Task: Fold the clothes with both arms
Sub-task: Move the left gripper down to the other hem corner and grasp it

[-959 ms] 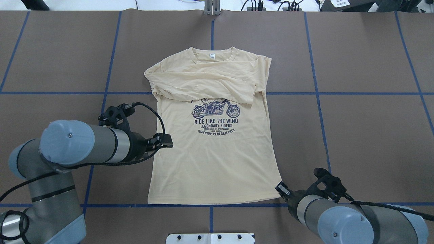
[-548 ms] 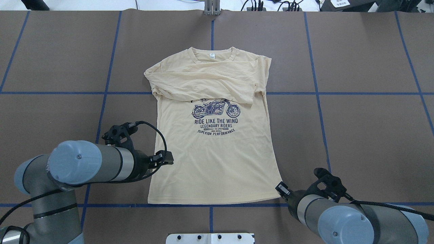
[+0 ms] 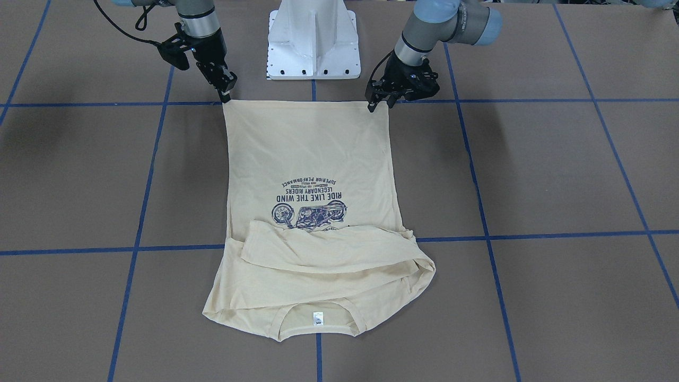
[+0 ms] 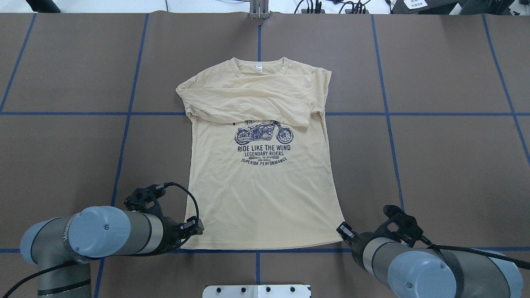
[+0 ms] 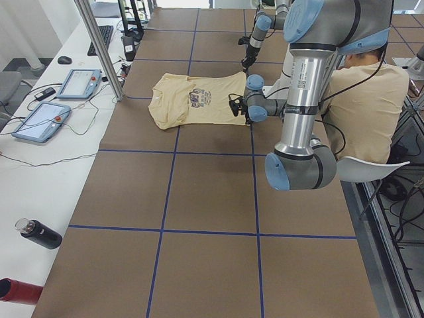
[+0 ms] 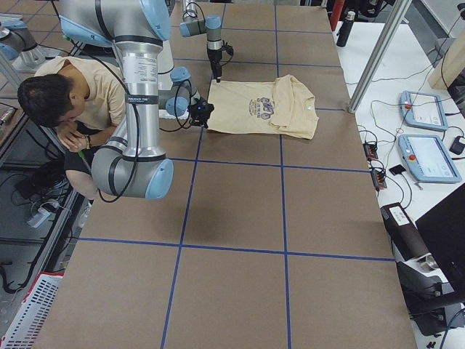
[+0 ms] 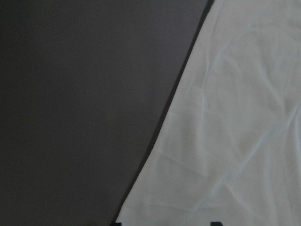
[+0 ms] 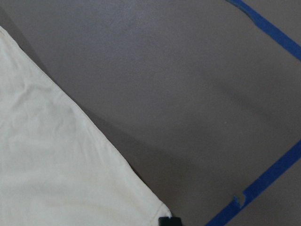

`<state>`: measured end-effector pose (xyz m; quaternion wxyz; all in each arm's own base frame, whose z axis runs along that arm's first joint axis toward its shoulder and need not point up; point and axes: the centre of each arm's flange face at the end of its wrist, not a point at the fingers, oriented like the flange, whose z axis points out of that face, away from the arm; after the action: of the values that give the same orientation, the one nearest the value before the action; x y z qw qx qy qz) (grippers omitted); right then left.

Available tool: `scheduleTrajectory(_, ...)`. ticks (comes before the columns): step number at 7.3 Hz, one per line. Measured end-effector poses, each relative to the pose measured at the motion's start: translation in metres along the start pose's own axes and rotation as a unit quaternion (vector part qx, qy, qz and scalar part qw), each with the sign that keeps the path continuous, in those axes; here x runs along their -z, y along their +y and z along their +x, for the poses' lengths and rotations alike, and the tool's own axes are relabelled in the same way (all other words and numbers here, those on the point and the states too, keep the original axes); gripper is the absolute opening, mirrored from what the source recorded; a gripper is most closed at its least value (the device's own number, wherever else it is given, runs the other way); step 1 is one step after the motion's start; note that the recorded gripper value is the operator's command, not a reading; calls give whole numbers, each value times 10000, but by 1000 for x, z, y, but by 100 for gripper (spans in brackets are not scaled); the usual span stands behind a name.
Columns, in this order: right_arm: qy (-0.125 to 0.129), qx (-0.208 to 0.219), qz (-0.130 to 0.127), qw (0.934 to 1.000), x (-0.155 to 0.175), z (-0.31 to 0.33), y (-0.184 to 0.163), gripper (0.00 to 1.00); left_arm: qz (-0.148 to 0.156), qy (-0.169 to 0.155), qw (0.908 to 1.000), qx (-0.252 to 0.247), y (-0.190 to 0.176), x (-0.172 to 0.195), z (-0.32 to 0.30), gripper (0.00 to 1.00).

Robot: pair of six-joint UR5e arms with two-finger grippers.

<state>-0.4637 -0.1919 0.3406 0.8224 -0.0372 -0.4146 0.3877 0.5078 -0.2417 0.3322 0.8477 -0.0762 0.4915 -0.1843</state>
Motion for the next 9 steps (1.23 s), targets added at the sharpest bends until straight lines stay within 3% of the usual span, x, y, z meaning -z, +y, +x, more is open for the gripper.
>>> scheduleTrajectory(3,1,0,1,10000,0,0,0,0,-95,-127,9998,138,11,-6,-12,53)
scheduleTrajectory(5,-3,-2,-2,10000,0,0,0,0,-136,-155,9996,197,16,-8,-14,37)
scheduleTrajectory(9,-5,-9,-4,10000,1,0,0,0,-120,-177,9996,210,15,-6,-18,38)
